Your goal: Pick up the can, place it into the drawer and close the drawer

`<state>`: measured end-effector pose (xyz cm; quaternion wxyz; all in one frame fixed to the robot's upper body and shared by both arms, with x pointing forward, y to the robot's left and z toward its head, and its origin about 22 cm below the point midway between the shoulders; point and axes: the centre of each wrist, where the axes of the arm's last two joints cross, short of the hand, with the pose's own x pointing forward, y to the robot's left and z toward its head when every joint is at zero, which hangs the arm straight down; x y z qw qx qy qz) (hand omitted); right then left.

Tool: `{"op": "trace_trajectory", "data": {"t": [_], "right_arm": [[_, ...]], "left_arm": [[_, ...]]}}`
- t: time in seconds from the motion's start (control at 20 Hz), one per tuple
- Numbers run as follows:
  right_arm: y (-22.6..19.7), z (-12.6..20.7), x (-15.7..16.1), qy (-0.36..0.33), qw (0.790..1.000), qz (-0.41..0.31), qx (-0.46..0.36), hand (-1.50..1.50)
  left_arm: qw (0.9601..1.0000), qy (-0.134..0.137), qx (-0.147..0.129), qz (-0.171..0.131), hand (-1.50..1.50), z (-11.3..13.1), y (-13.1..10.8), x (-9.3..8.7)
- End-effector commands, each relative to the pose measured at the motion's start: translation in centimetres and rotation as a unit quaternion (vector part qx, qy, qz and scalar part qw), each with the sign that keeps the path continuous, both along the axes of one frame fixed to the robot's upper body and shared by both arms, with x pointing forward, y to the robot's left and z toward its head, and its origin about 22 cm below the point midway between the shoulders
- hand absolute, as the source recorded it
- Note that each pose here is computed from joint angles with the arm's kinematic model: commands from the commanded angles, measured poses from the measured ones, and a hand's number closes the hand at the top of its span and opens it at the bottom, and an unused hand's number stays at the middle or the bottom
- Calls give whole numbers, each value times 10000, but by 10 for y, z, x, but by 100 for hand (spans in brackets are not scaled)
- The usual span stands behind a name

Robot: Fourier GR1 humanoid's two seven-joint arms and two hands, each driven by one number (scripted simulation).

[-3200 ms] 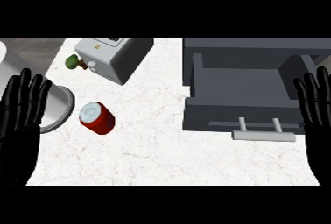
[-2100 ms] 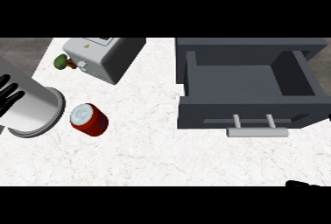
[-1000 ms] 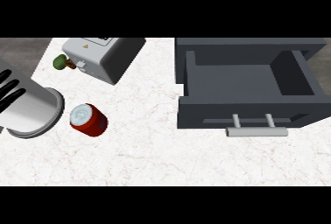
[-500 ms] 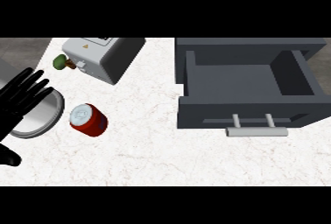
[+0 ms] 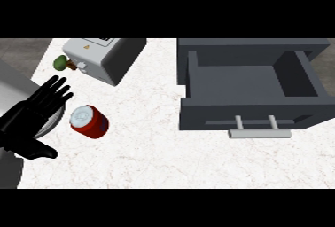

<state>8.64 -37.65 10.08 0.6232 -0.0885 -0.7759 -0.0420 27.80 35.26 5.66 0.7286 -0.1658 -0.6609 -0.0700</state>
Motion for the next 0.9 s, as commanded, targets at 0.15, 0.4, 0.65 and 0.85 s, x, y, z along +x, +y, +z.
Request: {"op": "trace_trajectory", "data": {"t": [0.15,0.4,0.65,0.85], "right_arm": [[12,-8,-12,-40,10000,-16,1,-150],[10,-12,-13,-43,9999,108,73,-150],[-7,1,-6,24,10000,25,12,-150],[-3,-13,-7,36,9999,125,59,-150]], "left_arm": [[9997,59,157,158,-150,-40,-2,-15],[9985,32,173,526,-150,-57,18,11],[9979,63,289,578,-150,-96,17,12],[9969,230,272,707,-150,-110,51,-1]]}}
